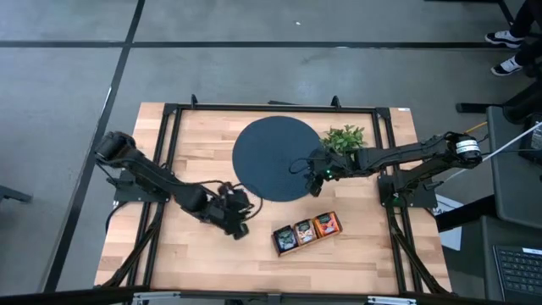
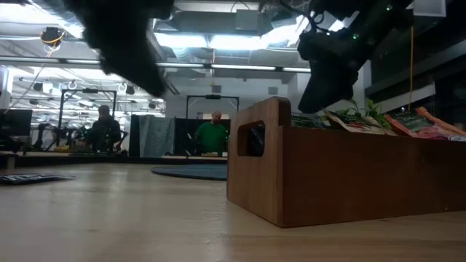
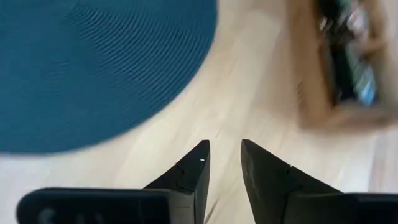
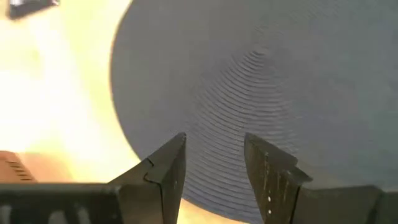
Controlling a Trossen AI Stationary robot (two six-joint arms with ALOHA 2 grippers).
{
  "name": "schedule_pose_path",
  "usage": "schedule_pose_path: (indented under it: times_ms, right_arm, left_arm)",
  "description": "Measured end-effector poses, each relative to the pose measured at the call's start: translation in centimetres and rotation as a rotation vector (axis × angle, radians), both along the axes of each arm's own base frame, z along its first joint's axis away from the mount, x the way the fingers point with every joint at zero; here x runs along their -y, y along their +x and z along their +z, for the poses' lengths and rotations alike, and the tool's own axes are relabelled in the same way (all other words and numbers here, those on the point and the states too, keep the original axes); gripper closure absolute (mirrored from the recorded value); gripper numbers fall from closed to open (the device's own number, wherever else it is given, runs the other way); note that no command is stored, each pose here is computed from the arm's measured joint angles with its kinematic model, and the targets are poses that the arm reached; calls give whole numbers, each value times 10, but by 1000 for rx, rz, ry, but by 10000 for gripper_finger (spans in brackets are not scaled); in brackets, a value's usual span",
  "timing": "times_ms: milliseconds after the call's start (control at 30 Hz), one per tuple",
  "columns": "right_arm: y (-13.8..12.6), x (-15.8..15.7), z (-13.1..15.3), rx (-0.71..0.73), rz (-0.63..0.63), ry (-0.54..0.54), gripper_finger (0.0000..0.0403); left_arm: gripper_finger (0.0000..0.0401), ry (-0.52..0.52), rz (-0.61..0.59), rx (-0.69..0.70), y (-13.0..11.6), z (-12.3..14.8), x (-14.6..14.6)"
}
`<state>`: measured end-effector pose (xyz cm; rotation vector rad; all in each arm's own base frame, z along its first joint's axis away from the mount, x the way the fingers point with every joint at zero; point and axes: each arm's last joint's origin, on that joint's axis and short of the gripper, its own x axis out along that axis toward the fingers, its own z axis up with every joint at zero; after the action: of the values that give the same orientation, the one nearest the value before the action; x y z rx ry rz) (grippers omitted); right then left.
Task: Pick & Place Tea
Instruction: Put the purple tea bag into the left section of the wooden organizer
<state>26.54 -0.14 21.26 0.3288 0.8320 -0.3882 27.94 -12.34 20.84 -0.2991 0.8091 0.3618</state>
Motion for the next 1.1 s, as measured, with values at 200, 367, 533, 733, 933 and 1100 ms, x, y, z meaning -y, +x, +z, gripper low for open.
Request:
schedule_pose_path:
  times_ms: [200,367,533,733,933,1100]
  right_arm:
    - [5,-15,5,74,53,4,241]
    - [16,-30,6,174,110,7,241]
    - [29,-45,1,240,262,1,240]
    - [40,-53,-12,255,341,20,241]
    - [51,-55,-28,255,343,21,241]
    - [64,-55,-37,332,430,112,241]
  left_arm:
    - [327,52,70,-242,-39,1,-4]
    - [341,18,136,-409,-63,-20,-6]
    - [348,-53,207,-523,-82,-47,-12]
    - [363,-165,250,-589,-92,-63,-14]
    - [387,-303,200,-508,-90,-78,-11]
    - [399,-345,215,-452,-86,-82,-13]
